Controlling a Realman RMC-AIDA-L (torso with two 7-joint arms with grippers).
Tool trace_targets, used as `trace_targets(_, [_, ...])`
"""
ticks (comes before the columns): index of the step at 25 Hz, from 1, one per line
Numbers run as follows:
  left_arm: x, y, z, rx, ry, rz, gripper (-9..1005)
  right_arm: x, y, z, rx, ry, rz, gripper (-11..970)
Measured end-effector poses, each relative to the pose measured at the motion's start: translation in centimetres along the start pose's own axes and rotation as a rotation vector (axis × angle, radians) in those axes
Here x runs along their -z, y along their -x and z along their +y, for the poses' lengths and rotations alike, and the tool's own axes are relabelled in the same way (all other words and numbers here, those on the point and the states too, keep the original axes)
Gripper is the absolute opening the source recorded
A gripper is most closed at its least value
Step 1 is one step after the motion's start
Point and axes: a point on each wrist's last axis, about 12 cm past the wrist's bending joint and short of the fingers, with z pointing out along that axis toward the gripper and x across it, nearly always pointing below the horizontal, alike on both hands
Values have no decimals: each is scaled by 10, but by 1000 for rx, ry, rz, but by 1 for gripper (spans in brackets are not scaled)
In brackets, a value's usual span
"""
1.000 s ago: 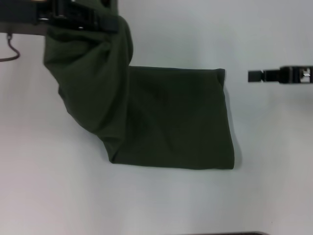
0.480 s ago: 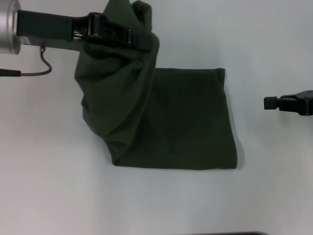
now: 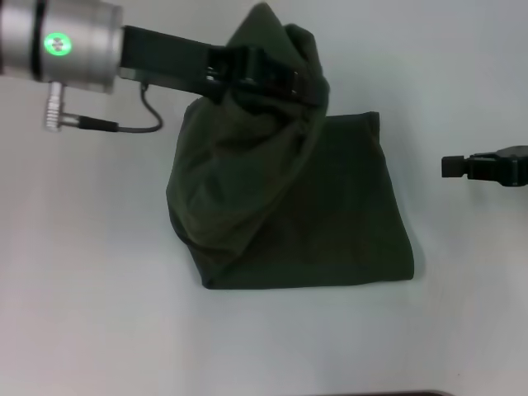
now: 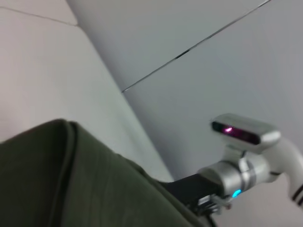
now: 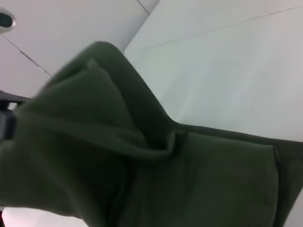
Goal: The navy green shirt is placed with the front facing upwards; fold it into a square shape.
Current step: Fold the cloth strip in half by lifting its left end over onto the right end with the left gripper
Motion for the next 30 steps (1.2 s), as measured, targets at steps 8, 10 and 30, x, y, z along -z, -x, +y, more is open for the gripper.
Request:
trace_targets(8, [-19,29,-21,20,170,122,120,-1,3,1,-3,3,1,40])
trace_targets(10, [-28,36,-28,21,226,166,120,-1,4,0,-5,1,0,40])
trace_targets(30, [-104,46,-29,22,407,247,127,-8,18,4,1,12,9,50])
